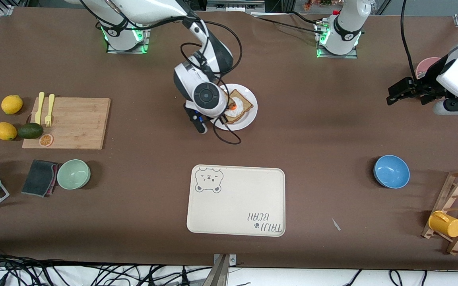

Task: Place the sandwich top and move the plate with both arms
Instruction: 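Carry the bread slice with the right gripper onto the egg toast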

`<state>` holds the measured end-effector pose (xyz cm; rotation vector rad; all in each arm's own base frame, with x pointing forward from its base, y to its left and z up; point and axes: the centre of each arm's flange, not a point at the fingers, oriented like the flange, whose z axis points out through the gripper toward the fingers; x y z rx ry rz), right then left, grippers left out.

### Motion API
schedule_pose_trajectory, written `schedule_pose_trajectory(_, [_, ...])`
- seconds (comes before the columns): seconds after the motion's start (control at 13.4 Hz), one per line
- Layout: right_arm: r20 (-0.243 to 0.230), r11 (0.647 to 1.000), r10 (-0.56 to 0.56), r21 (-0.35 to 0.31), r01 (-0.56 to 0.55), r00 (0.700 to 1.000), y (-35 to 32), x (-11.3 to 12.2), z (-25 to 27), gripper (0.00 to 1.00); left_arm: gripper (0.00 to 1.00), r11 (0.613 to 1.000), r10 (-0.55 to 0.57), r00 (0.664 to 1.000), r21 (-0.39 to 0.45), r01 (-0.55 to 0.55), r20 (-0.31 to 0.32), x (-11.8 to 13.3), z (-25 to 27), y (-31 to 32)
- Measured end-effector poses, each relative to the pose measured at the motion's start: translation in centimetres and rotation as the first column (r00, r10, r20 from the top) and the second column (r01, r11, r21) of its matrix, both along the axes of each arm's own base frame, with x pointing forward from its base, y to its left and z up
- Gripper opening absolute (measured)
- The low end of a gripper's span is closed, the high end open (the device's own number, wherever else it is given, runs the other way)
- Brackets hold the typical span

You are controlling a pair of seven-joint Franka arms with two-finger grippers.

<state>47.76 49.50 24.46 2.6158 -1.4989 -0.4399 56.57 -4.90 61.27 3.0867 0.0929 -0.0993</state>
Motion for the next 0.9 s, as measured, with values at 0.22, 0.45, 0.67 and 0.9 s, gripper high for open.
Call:
schedule_pose_trajectory(0.22, [-0.006, 1.000, -0.003, 0.000, 0.003, 1.000, 1.6, -1.4, -2.7, 0.05, 1.00, 1.000, 0.000, 1.000, 0.000, 0.000, 0.000, 0.0, 0.0, 0.0])
schedule_pose_trajectory(0.45, [0.008, 1.000, -0.006, 0.009, 0.006, 1.000, 1.8, -0.9, -2.0, 0.30, 1.00, 1.000, -0.001, 1.000, 0.000, 0.001, 0.000, 0.0, 0.0, 0.0])
schedule_pose_trajectory(0.67, [0.066, 0.999, -0.024, 0.049, 0.021, 0.998, 2.2, 1.6, 1.5, 0.63, 1.00, 1.000, -0.001, 1.000, 0.000, 0.001, 0.000, 0.0, 0.0, 0.0])
schedule_pose_trajectory(0.9, [0.143, 0.999, -0.004, 0.050, -0.003, 0.990, -0.6, 5.5, 4.9, 0.96, 1.00, 1.000, -0.001, 1.000, 0.000, 0.001, 0.000, 0.0, 0.0, 0.0])
